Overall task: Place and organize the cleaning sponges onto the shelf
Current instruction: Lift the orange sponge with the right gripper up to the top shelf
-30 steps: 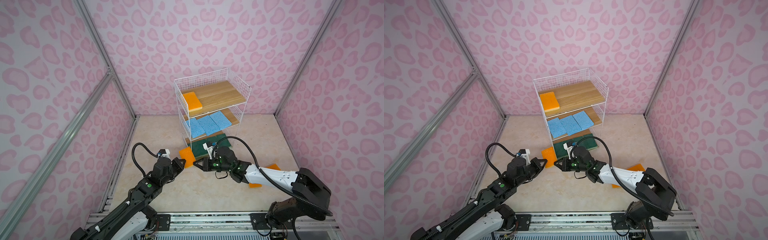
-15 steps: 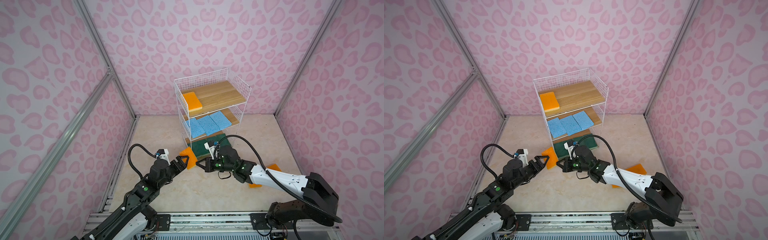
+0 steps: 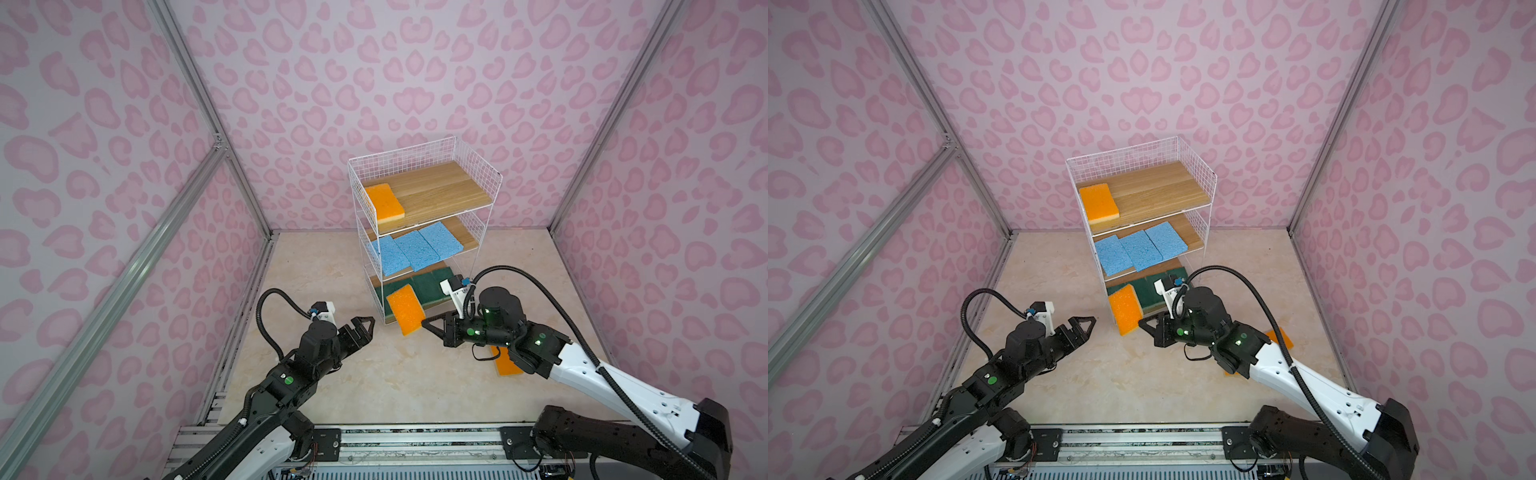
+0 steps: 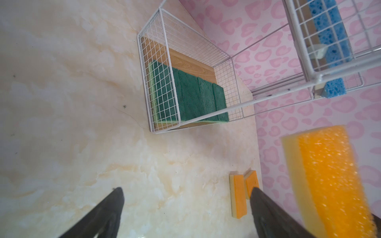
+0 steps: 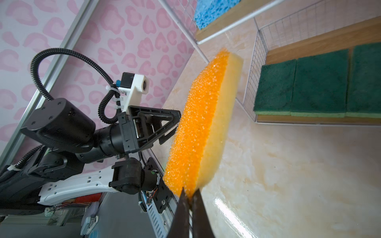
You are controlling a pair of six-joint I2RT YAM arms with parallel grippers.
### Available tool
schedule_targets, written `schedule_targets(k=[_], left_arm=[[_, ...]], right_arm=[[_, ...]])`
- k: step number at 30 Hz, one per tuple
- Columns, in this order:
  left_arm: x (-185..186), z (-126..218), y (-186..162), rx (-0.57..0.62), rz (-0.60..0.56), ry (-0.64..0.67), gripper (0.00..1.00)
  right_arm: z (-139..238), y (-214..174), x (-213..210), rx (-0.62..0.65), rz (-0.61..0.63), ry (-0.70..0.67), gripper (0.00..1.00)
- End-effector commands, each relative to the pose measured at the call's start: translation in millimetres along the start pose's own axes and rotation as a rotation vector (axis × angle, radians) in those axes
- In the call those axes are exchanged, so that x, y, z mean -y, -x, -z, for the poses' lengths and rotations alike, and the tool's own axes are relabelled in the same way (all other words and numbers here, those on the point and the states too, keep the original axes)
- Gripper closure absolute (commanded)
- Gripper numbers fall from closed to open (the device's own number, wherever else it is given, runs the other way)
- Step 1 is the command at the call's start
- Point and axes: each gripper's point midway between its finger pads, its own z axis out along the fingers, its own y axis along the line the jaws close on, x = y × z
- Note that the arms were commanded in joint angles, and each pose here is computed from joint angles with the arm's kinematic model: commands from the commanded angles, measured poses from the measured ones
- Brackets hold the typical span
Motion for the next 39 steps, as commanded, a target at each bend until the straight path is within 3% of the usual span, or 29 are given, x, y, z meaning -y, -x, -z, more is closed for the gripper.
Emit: schedule_targets(k=[1,16,24,39], left_arm=[[9,4,9,0.036,-0.047,-0.008,0.0],[27,2,17,0.042,-0.129,-0.01,0.02],[28,3,20,0.057,-0.15,-0.011,0.02],[26,0,19,0.055,-0.199,-0.005,0.02]], right_arm=[[18,0,6,-0.012,0.029,-0.054,1.0],[94,91,-43,0.161,0.134,-0.058,1.0],[104,148,-78,0.201,0.218,-0.034,1.0],[99,248,-78,0.27,0.3,-0.065,1.0]])
